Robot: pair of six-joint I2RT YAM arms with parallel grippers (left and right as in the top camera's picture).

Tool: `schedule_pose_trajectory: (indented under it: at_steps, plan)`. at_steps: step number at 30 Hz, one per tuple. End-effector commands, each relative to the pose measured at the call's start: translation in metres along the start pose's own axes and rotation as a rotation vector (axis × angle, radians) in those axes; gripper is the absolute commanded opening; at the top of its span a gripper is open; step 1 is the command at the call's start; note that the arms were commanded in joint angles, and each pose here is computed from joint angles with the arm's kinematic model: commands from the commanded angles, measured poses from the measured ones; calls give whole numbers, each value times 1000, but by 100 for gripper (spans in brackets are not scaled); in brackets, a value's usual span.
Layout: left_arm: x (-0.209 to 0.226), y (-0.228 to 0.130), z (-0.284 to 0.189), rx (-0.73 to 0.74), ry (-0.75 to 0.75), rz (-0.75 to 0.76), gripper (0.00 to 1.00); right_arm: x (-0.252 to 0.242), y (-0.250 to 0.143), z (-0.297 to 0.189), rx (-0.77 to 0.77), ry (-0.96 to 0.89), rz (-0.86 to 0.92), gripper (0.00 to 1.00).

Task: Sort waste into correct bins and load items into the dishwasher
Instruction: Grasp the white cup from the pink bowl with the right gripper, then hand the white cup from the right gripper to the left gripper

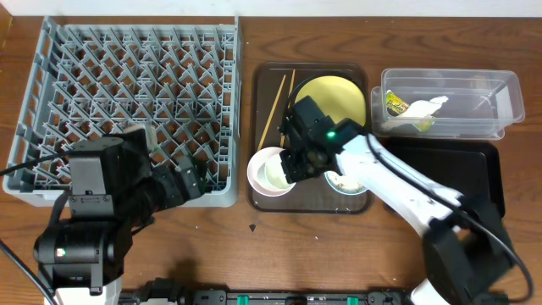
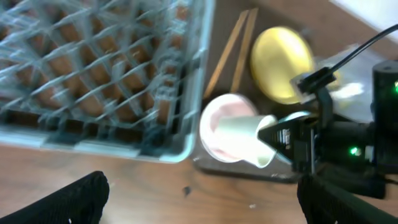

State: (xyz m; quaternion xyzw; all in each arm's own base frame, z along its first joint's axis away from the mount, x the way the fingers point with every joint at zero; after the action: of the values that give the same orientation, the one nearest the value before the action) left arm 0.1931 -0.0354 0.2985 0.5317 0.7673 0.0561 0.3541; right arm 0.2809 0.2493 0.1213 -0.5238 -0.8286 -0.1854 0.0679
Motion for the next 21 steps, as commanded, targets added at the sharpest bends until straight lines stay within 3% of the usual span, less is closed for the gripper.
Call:
schedule_pose_trajectory:
  at_steps: [1,6,14,15,21]
  plan:
    - [-28,5,-8,5,-197,7,98,2,14,-57,-159,33,0,1]
    - [-57,9,-12,69,-444,24,98,-3,21,-115,-310,155,-56,1]
    - [-98,12,-21,309,-910,67,98,48,9,-202,-493,832,-445,1]
    - [-100,13,-20,343,-949,62,98,59,6,-208,-499,906,-506,1]
    - [-106,7,-17,399,-978,73,98,90,7,-211,-521,955,-624,1]
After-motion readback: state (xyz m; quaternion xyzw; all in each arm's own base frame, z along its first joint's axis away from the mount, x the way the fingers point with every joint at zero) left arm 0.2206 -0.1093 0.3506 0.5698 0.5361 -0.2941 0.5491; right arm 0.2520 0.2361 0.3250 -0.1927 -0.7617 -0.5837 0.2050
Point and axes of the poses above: each gripper's point midway between its finger pads, its own z axis out along the fingers, its own x axis along the line the jaws close on, y = z × x, the point moved 5 cm from there along -z, back along the fingers, and after that the axes turned 6 degrees about -z, right-handed, at the moved point
